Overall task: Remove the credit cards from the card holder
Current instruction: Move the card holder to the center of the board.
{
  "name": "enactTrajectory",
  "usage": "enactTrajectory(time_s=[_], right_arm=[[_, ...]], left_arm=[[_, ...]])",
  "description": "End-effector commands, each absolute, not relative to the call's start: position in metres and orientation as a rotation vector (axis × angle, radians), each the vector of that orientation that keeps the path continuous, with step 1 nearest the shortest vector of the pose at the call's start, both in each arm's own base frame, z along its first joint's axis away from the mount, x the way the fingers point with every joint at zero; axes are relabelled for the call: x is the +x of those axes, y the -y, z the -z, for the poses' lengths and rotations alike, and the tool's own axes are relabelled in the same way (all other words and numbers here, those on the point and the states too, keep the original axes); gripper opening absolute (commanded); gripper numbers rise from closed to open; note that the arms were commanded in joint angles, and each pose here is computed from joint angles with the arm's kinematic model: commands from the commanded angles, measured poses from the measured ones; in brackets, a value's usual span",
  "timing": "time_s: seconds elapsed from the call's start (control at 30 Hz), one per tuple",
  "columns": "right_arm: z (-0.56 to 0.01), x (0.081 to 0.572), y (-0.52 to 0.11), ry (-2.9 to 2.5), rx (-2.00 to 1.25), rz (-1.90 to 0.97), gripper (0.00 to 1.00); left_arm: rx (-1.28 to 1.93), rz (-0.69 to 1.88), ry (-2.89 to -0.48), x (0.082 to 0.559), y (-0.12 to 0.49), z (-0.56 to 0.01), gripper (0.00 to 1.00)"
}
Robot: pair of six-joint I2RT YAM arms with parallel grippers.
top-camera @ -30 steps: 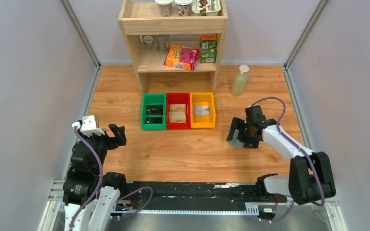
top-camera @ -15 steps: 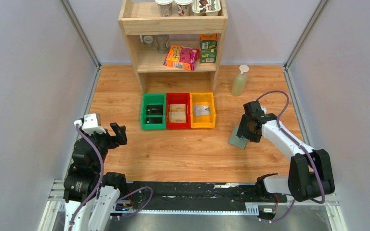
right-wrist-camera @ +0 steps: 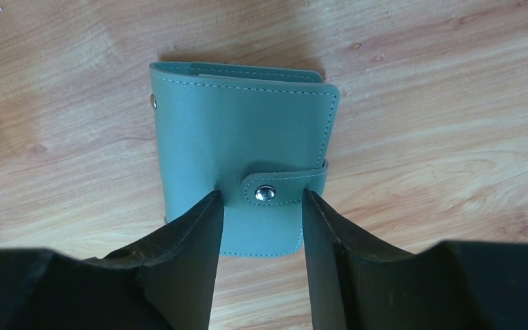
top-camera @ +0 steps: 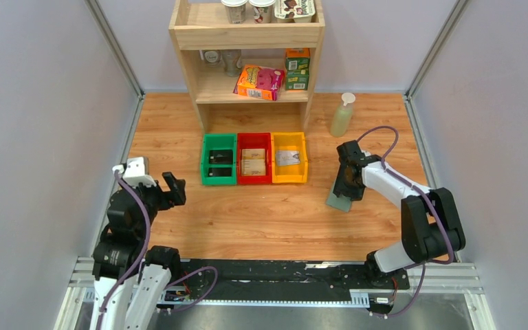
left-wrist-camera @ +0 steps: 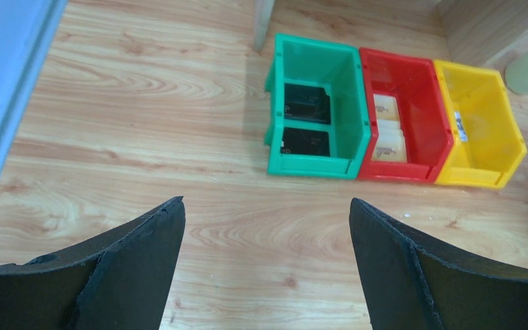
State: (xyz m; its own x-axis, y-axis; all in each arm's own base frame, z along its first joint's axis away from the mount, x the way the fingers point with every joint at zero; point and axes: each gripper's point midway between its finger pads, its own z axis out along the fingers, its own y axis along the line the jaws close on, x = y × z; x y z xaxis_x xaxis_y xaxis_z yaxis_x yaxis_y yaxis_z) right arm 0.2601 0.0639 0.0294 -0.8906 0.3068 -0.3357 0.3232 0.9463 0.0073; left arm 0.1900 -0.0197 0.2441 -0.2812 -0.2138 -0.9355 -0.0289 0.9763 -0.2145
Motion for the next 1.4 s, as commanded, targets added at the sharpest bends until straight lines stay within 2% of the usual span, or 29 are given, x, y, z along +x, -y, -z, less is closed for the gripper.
enactTrajectory(time_s=[0.0,0.07,0.33,0.47,0.73,0.87,0.97,1.1,1.37], right_arm=[[-0.015,0.269,-0.057,-2.730,0.477,0.143,0.46],[-0.012,0.267,-0.057,-2.732,0.461,0.147,0.43],[-0.015,0.259,-0.066,-2.730,0.379,0.150,0.14],[-0.024,0.253,-0.090,-2.718,0.289,0.099,0.10],[-0.050,0.221,-0.191,-2.669,0.035,-0.163,0.10],[-0.061,0.201,-0.254,-2.636,-0.066,-0.382,0.10],[-0.063,0.197,-0.278,-2.616,-0.067,-0.465,0.11],[-0.058,0.200,-0.267,-2.600,0.016,-0.408,0.14],[-0.054,0.193,-0.230,-2.518,0.243,-0.387,0.31]], left_arm=[[-0.143,0.293,-1.924,0.200,0.041,-0.241,0.96],[-0.132,0.353,-1.974,0.205,0.053,-0.236,0.96],[-0.104,0.605,-2.093,0.215,0.101,-0.209,0.95],[-0.070,0.671,-2.135,0.212,0.127,-0.196,0.95],[-0.028,0.842,-2.222,0.192,0.184,-0.161,0.95],[-0.034,0.838,-2.271,0.183,0.200,-0.143,0.95],[-0.048,0.798,-2.297,0.180,0.205,-0.133,0.95],[-0.028,0.762,-2.333,0.177,0.212,-0.124,0.95],[0.078,0.664,-2.390,0.184,0.229,-0.112,0.95]])
